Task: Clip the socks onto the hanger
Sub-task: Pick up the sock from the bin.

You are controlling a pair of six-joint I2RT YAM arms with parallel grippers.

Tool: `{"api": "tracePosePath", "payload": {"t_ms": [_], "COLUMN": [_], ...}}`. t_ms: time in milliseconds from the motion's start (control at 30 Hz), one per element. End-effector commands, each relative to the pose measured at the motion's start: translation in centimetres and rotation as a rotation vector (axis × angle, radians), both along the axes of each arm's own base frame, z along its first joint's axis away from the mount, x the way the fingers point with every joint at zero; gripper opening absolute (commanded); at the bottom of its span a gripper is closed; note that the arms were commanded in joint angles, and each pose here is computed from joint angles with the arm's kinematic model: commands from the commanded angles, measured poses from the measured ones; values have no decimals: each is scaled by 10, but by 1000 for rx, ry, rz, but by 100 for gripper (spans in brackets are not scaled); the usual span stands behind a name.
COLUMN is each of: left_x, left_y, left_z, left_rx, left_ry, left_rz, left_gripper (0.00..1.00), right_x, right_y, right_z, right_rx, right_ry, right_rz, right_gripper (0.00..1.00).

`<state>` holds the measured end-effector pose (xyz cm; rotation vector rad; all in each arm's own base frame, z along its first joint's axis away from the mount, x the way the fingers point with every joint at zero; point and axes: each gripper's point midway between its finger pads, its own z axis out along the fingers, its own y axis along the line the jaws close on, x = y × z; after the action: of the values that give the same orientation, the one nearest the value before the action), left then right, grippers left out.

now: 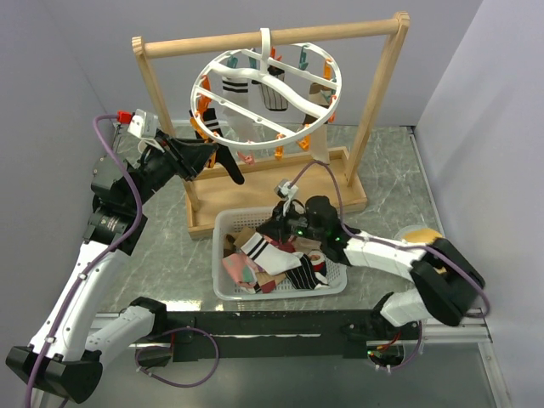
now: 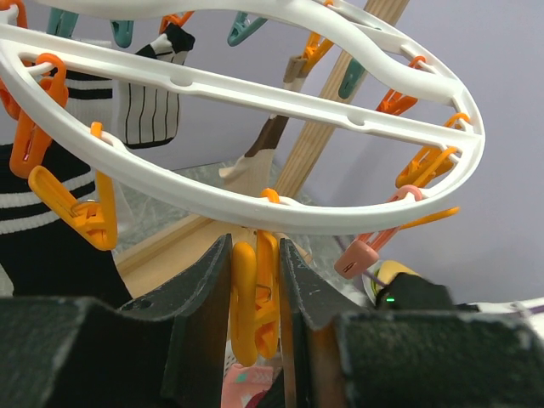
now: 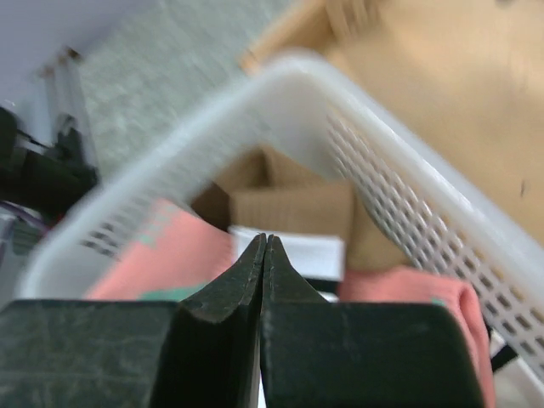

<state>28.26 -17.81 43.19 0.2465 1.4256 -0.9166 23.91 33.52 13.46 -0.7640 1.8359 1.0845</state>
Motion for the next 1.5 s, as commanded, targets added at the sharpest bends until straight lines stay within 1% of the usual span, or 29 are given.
{"api": "tracePosePath", "payload": {"t_ms": [0, 33, 67, 167, 200, 300, 333, 367, 400, 433, 500, 533, 667, 733, 767, 800, 833, 867, 900, 933, 967, 1000, 1033, 1067, 1133, 1200, 1233, 1333, 1467], "left_x": [-7, -7, -7, -7, -7, -6, -5, -6, -7, -6, -8, -10, -17, -19, -20, -19, -19, -18, -19, -18, -18, -18, -19, -18, -19, -19, -18, -18, -18], "left_y": [-1, -1, -1, -2, -2, -2, -3, -4, -6, -7, -7, -9, -12, -14, -14, -14, -14, -13, -12, -12, -13, -12, -13, -13, -13, -13, -13, -13, -14], "left_z": [-10, -9, -10, -11, -11, -7, -5, -4, -3, 0, 4, 5, 8, 5, 4, 3, 4, 4, 6, 6, 5, 5, 6, 6, 5, 3, -1, -4, -4], "left_rx": [26, 26, 27, 28, 28, 26, 26, 26, 28, 27, 23, 25, 21, 18, 19, 22, 22, 27, 28, 29, 27, 26, 25, 24, 25, 26, 27, 24, 25], "left_ry": [32, 29, 29, 34, 34, 32, 36, 39, 39, 36, 22, 19, 7, 21, 19, 19, 16, 10, 4, 5, 9, 10, 5, 8, 9, 14, 22, 34, 34], "left_rz": [-26, -24, -25, -30, -30, -33, -37, -43, -55, -60, -68, -86, -120, -134, -140, -135, -132, -123, -119, -120, -123, -121, -124, -123, -125, -128, -126, -128, -130], "left_gripper": [1, 1, 1, 1, 1, 1, 1, 1, 1, 1, 1, 1, 1, 1, 1, 1, 1, 1, 1, 1, 1, 1, 1, 1, 1, 1, 1, 1, 1], "right_x": [-15, -21, -31, -36, -39, -46, -44, -43, -44, -45, -41, -40, -33, -24, -25, -22, -20, -11, -5, -4, 6, 2, 2, 1, -5, -8, -11, -11, 2], "right_y": [2, 1, 3, 0, 2, 7, 8, 11, 14, 18, 25, 28, 35, 31, 30, 30, 28, 30, 25, 22, 12, 10, 3, 0, -3, -3, -4, -3, -10], "right_z": [69, 70, 83, 98, 105, 116, 129, 131, 137, 155, 164, 180, 207, 218, 220, 214, 219, 183, 175, 156, 143, 125, 101, 88, 48, 25, 4, -23, -46], "right_rx": [122, 130, 161, 204, 222, 251, 288, 291, 307, 357, 379, 420, 519, 562, 568, 534, 504, 345, 304, 260, 232, 209, 164, 141, 48, -29, -92, -157, -184], "right_ry": [-184, -196, -227, -273, -292, -335, -368, -382, -412, -435, -445, -458, -451, -435, -437, -439, -453, -415, -400, -368, -340, -267, -226, -190, -118, -75, -26, 20, 69], "right_rz": [-28, -35, -27, -93, -139, -183, -216, -228, -226, -217, -205, -201, -130, -136, -123, -126, -137, -145, -172, -171, -196, -183, -194, -196, -168, -147, -135, -107, -139], "right_gripper": [0, 0, 0, 0, 0, 0, 0, 0, 0, 0, 0, 0, 0, 0, 0, 0, 0, 0, 9, 29, 35, 39, 46, 49, 53, 54, 54, 55, 54]}}
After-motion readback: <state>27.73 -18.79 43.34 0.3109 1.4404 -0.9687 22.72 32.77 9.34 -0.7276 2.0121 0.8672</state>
